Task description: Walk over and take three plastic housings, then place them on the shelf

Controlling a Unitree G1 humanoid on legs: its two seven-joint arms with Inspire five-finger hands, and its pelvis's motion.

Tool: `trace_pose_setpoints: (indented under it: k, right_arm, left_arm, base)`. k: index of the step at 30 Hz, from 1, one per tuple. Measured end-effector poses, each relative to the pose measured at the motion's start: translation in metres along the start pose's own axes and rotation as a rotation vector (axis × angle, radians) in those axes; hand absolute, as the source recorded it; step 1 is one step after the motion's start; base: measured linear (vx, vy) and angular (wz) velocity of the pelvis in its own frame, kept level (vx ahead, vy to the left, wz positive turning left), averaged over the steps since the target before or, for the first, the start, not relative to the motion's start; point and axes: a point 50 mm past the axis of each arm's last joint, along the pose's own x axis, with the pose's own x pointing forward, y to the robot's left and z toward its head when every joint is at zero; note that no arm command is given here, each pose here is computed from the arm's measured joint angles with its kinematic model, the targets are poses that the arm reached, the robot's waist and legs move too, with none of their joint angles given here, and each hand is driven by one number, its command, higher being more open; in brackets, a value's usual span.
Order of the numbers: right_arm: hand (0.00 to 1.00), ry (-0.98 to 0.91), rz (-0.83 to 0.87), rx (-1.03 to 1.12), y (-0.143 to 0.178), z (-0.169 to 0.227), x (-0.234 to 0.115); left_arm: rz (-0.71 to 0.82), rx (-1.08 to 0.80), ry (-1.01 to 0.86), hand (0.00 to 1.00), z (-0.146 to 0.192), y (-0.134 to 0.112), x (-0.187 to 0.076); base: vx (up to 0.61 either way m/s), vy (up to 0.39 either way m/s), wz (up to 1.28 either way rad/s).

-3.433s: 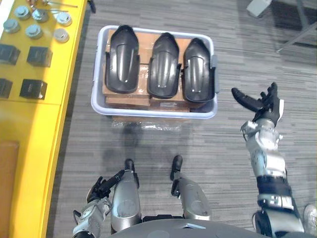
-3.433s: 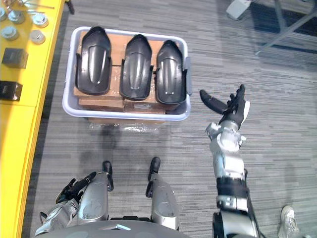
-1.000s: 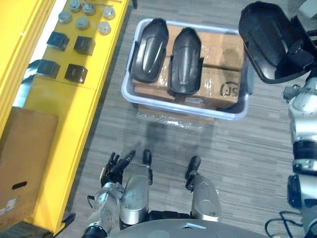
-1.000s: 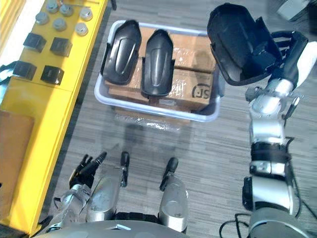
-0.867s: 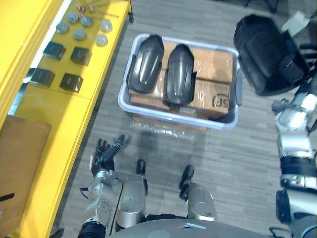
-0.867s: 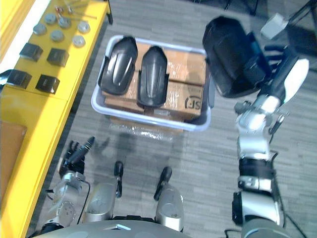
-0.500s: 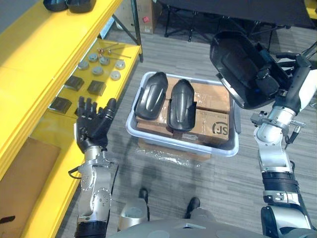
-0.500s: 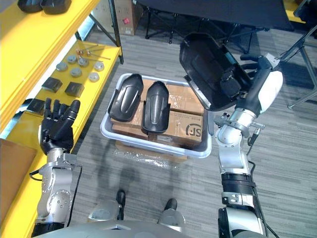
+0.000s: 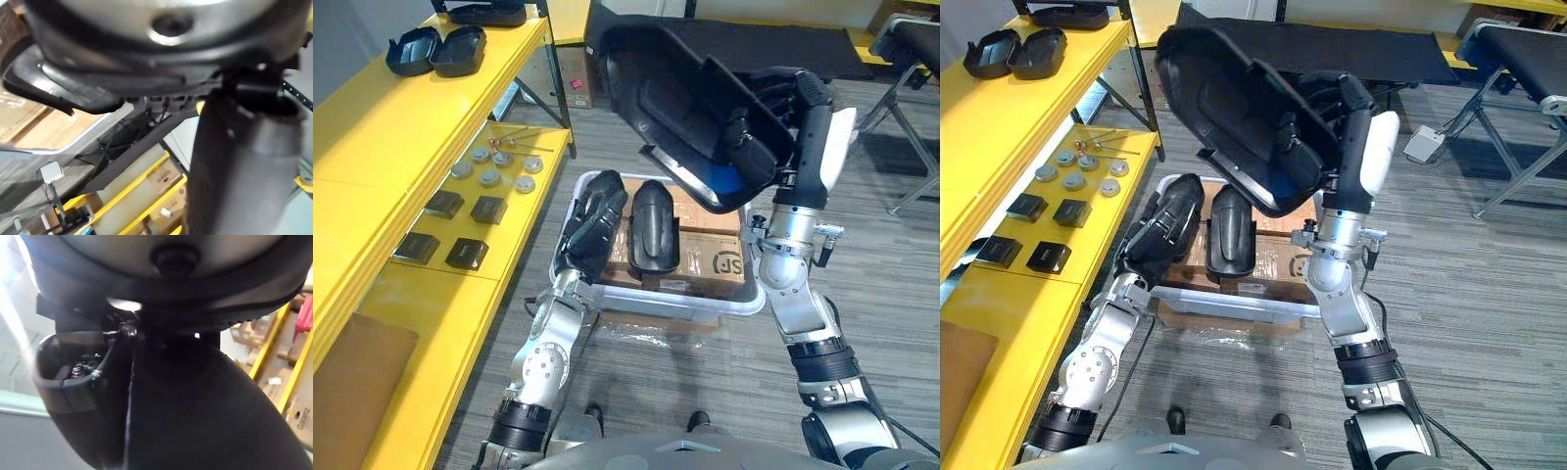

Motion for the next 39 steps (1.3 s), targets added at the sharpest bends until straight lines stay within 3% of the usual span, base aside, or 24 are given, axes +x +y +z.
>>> trace_pose_setpoints:
  k: [6, 11, 17, 29, 39]
  right_arm:
    - [0.0, 0.03, 0.117, 0.095, 0.031, 0.011, -0.023]
    - [0.0, 0.084, 0.114, 0.11, 0.038, 0.004, -0.032]
    - [0.0, 0.205, 0.148, 0.09, 0.046, -0.012, -0.06]
    - [0.0, 0.248, 0.086, 0.074, 0.045, -0.016, -0.071]
    - [0.0, 0.261, 0.066, 0.07, 0.044, -0.018, -0.074]
  left_arm:
    - [-0.011, -0.172, 0.014, 1.0, -0.003, -0.002, 0.0]
    - [-0.039, -0.207, -0.014, 1.0, 0.001, -0.008, 0.005]
    - [-0.213, -0.356, -0.001, 1.0, -0.001, -0.022, 0.005]
    - [-0.325, -0.353, 0.032, 1.0, -0.001, -0.04, 0.003]
    - [-0.331, -0.359, 0.06, 1.0, -0.005, -0.042, 0.002]
  base:
    - [-0.08, -0.022, -0.02]
    - [-0.06, -0.013, 0.01]
    - [0.0, -0.001, 0.02]
    - [-0.01, -0.003, 0.0]
    - [0.0, -0.001, 0.0]
